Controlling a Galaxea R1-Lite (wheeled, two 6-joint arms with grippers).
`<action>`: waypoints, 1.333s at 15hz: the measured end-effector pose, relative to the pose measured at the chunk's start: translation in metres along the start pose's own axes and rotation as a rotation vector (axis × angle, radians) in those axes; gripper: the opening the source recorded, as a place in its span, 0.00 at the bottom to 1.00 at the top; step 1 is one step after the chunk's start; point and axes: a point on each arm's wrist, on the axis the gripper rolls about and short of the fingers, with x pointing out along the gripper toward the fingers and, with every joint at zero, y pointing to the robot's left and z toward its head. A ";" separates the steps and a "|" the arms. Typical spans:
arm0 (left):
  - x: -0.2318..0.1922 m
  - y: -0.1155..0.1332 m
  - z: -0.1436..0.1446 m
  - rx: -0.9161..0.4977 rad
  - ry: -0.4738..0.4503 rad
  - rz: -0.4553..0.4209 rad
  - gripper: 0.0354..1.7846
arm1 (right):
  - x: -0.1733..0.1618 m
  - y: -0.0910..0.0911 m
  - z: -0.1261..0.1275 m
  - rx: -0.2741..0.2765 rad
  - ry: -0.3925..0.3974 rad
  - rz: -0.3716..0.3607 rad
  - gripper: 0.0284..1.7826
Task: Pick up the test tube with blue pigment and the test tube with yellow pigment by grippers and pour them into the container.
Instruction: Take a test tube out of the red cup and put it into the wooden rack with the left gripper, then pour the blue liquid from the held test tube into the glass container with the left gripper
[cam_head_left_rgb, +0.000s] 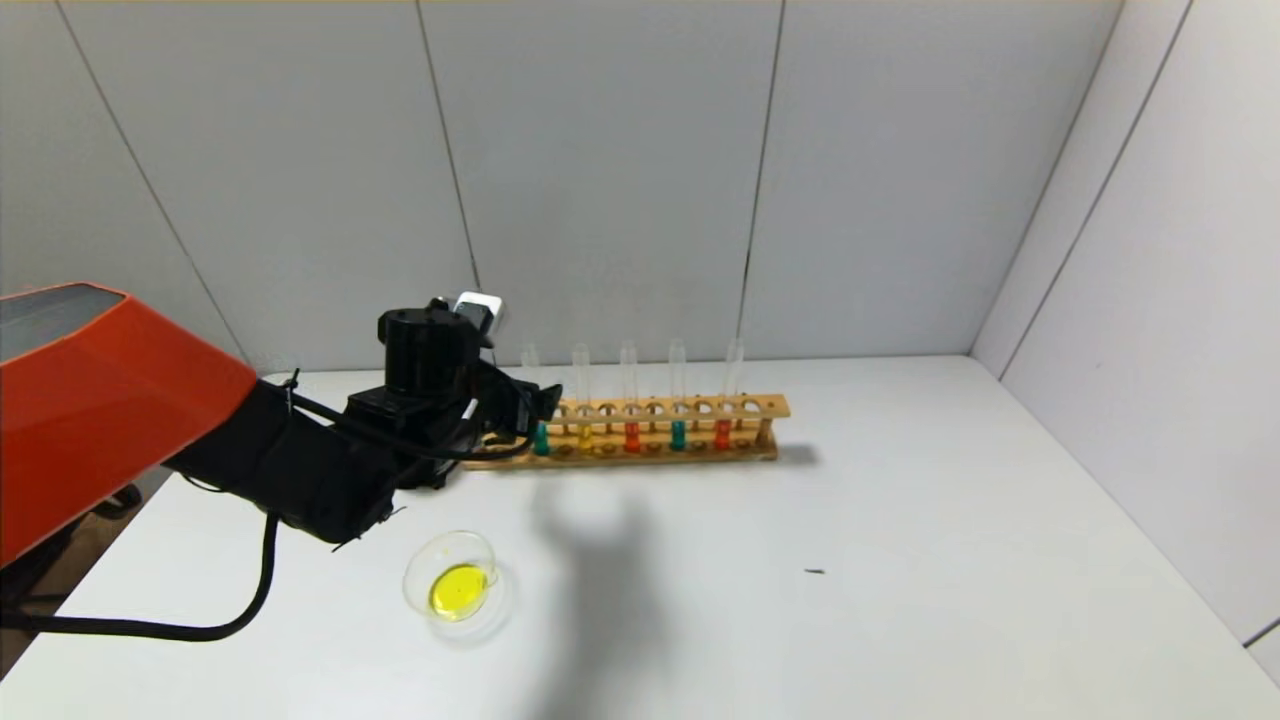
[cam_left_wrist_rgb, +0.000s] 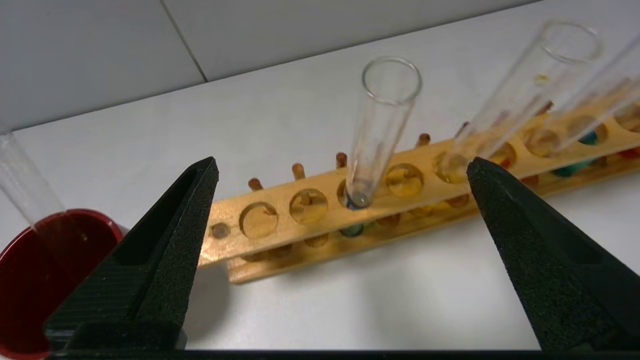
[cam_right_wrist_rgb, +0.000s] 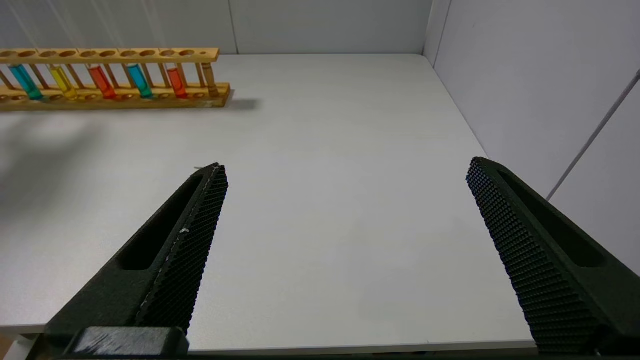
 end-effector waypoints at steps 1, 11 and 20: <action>0.007 0.001 0.000 -0.002 -0.003 0.005 0.98 | 0.000 0.000 0.000 0.000 0.000 0.000 0.98; 0.038 0.004 -0.010 -0.007 0.005 0.019 0.47 | 0.000 0.000 0.000 0.000 0.000 0.000 0.98; 0.019 0.002 0.021 -0.004 -0.062 0.006 0.16 | 0.000 0.000 0.000 0.000 0.000 0.000 0.98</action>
